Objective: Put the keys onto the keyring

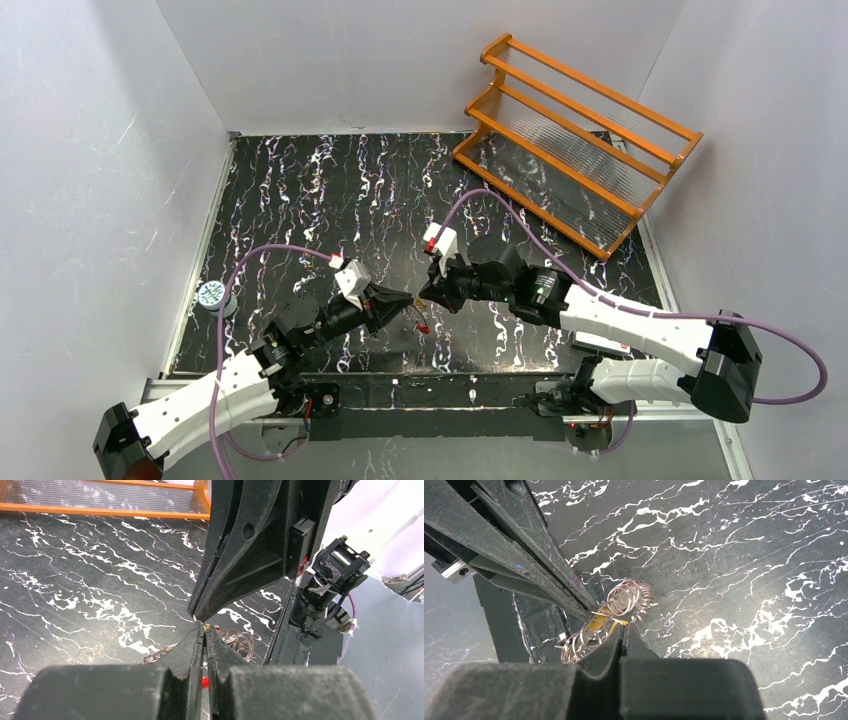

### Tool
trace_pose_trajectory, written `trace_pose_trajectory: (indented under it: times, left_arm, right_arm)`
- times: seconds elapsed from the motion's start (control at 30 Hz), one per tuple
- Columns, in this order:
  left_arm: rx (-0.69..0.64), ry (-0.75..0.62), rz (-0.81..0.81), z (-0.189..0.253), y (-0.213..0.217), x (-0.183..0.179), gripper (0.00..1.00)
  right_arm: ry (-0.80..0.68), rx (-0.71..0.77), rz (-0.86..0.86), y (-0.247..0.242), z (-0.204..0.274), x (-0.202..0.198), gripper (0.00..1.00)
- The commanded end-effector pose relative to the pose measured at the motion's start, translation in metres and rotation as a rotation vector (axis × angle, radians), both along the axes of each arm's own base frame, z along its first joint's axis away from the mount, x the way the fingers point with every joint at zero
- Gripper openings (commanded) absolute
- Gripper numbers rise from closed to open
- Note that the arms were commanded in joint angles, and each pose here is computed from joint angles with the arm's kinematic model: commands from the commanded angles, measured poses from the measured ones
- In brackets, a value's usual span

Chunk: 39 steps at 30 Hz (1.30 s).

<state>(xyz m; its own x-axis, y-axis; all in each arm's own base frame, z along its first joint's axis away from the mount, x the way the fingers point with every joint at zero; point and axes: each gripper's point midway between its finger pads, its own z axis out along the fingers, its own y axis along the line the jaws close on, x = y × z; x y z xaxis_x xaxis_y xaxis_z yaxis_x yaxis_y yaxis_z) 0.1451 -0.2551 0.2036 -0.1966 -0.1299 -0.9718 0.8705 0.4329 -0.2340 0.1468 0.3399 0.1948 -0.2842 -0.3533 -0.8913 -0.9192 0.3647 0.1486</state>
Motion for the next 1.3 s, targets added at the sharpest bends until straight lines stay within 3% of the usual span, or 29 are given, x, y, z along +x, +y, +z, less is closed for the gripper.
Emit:
trace_pose_trajectory:
  times: [0.0, 0.83, 0.87, 1.07, 1.27]
  left_arm:
    - [-0.091, -0.094, -0.042, 0.035, -0.002, -0.007, 0.00]
    - [-0.086, -0.097, -0.052, 0.032, -0.003, -0.009, 0.00]
    - [-0.088, -0.098, -0.051, 0.032, -0.003, -0.008, 0.00]
    - [-0.088, -0.099, -0.054, 0.032, -0.003, -0.009, 0.00]
    - [-0.092, -0.102, -0.055, 0.032, -0.003, -0.009, 0.00]
  right_arm:
    - [0.025, -0.005, -0.011, 0.002, 0.007, 0.001, 0.01]
    - [0.017, 0.030, 0.006, 0.000, 0.017, -0.004, 0.01]
    - [0.016, 0.028, 0.006, -0.001, 0.017, -0.004, 0.03]
    - [-0.011, 0.048, 0.001, -0.005, 0.020, -0.004, 0.46]
    - [-0.108, 0.121, 0.053, -0.013, 0.038, -0.011, 0.67]
